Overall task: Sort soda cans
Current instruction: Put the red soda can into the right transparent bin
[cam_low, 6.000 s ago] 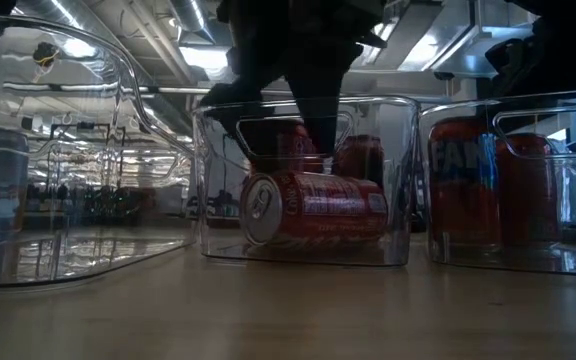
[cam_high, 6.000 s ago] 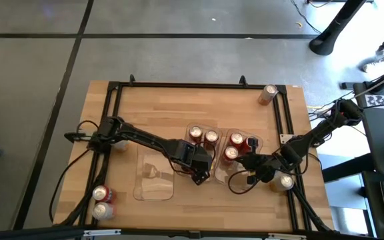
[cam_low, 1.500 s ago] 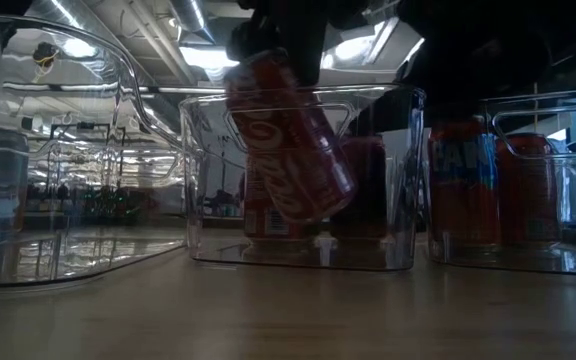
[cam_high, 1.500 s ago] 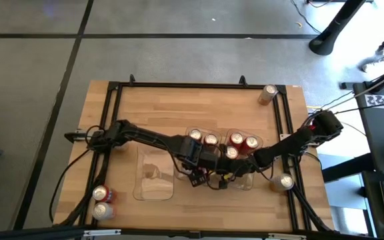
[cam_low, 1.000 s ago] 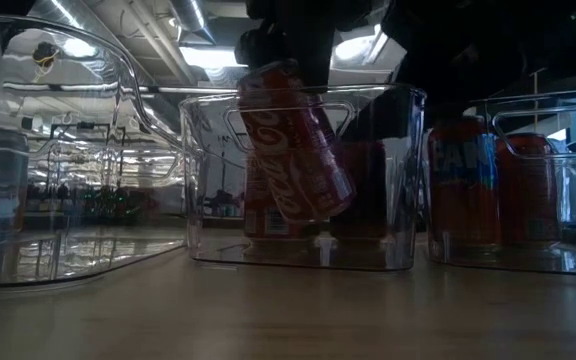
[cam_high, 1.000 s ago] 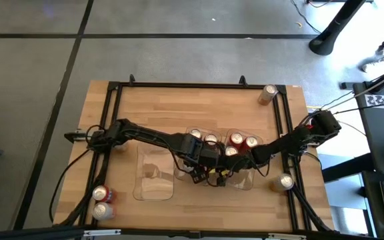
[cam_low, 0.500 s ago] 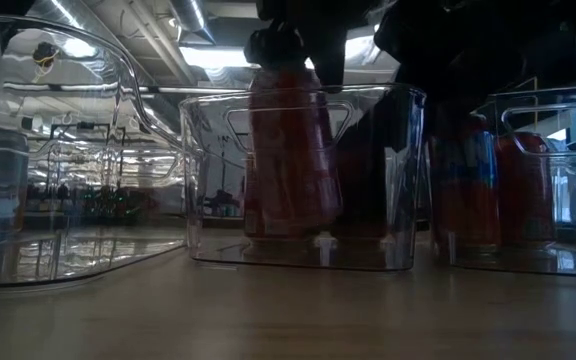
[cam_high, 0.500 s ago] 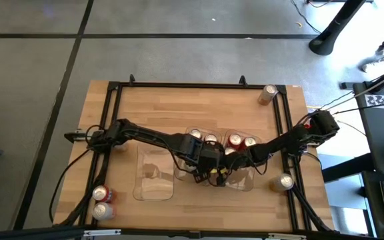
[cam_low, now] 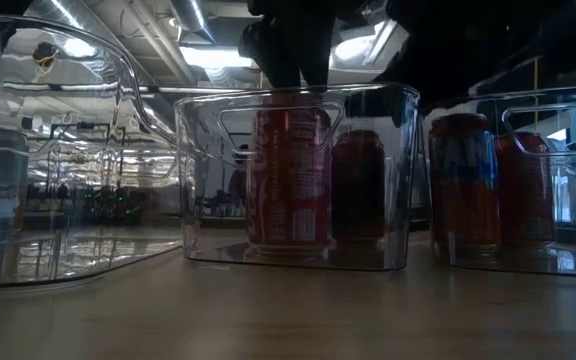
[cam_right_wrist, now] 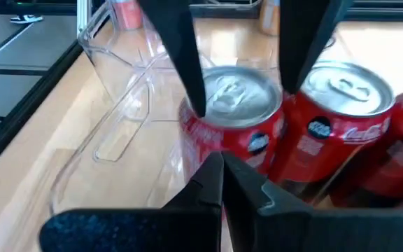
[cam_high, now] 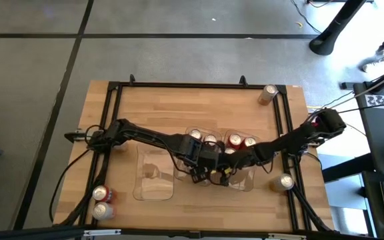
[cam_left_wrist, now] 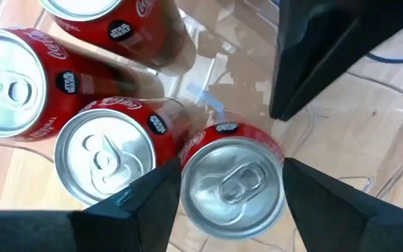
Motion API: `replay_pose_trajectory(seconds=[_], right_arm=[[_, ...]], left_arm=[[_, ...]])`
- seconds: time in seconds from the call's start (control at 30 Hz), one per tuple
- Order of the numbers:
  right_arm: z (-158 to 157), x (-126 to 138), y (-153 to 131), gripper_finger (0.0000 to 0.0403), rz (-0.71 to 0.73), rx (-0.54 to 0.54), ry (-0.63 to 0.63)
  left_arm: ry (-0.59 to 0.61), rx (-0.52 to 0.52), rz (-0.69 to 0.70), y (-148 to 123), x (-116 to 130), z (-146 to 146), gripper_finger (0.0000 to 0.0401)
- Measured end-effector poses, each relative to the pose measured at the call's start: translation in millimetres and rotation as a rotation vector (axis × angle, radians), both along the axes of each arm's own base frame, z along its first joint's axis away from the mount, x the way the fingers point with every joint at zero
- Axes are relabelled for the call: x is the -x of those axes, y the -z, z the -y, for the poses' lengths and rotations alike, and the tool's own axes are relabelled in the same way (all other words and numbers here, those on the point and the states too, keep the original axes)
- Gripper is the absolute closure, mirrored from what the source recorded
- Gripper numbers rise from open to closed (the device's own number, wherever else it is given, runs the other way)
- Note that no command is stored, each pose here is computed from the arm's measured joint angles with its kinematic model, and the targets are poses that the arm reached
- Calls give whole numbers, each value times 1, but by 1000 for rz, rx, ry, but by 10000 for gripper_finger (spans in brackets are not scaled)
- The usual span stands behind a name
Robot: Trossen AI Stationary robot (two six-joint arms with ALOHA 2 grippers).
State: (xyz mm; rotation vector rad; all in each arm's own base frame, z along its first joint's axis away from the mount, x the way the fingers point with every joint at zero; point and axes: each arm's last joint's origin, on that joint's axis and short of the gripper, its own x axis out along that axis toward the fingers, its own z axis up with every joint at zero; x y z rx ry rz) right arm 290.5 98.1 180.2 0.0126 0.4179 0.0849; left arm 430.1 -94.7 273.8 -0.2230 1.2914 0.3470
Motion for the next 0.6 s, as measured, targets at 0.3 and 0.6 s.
replay_pose_trajectory(seconds=[0.3,0.6], right_arm=[[6,16,-29,398,16,-6,0],[8,56,-63,397,-15,-4,-39]], left_arm=[[-3,5,13,-21,13,-1,166],[-11,-33,29,-61,51,12,166]])
